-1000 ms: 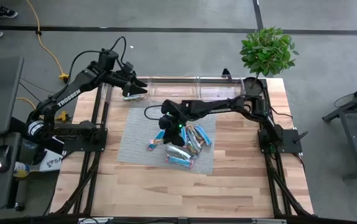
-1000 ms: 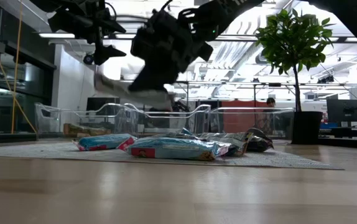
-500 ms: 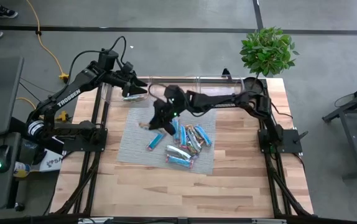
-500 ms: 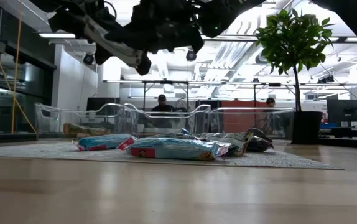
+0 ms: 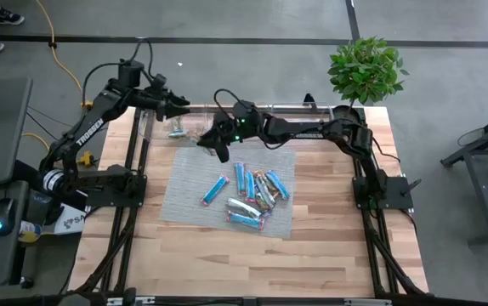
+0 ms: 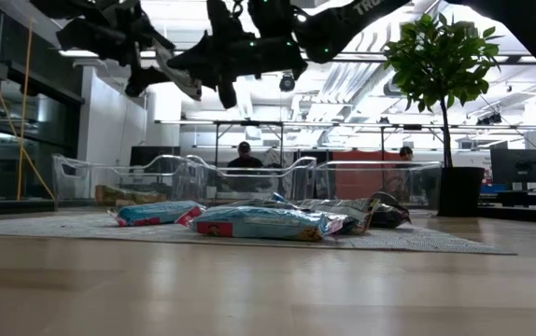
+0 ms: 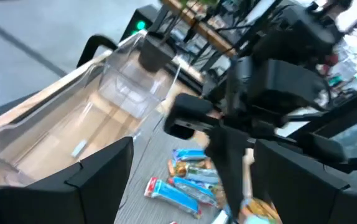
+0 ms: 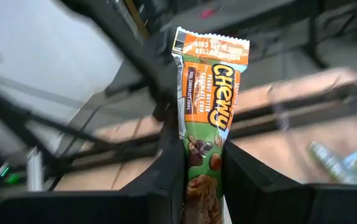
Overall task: Pick and place Granola Bars by type
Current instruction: Put the yellow granola bar into the left transparent bin
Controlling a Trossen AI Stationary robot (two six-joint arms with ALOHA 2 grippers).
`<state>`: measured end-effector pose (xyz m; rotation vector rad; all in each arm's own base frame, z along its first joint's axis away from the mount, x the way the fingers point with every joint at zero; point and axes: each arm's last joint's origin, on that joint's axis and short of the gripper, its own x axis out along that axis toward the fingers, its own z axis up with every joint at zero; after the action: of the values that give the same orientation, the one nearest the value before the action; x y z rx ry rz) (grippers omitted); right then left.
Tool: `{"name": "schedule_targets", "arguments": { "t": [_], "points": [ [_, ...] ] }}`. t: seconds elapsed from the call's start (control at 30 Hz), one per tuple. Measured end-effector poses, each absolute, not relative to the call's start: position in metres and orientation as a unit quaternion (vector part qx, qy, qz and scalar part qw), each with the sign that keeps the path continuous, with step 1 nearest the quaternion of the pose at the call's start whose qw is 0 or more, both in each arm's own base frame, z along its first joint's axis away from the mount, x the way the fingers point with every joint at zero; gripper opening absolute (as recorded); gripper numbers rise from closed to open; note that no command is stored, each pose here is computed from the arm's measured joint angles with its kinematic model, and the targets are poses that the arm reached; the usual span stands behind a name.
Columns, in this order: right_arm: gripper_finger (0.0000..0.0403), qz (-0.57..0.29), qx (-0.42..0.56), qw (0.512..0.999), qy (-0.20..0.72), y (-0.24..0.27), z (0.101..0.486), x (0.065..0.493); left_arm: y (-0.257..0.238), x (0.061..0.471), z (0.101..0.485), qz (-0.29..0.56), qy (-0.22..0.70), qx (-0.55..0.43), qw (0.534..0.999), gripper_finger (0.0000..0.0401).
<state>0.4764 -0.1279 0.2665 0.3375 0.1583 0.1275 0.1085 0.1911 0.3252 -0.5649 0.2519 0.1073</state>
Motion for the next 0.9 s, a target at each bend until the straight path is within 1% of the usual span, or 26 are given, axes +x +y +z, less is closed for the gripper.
{"name": "schedule_targets", "arguments": {
  "t": [0.2,0.4,0.6,0.77,0.9],
  "points": [
    [0.0078,-0.007,0.163,0.986,0.026,-0.146,0.277,0.474,0.191,0.095,0.33,0.051,0.105,-0.274,0.955,0.033],
    [0.0078,-0.063,0.139,0.988,-0.009,-0.167,0.297,0.47,0.19,0.094,0.331,0.027,0.097,-0.276,0.956,0.033],
    [0.0078,-0.076,0.127,0.988,-0.035,-0.18,0.315,0.467,0.19,0.1,0.334,0.023,0.095,-0.264,0.96,0.033],
    [0.0078,-0.078,0.126,0.988,-0.032,-0.18,0.315,0.467,0.191,0.113,0.348,0.01,0.063,-0.235,0.97,0.033],
    [0.0078,-0.079,0.127,0.988,-0.028,-0.179,0.314,0.467,0.187,0.126,0.353,0.021,0.056,-0.222,0.973,0.033]
  ]
}}
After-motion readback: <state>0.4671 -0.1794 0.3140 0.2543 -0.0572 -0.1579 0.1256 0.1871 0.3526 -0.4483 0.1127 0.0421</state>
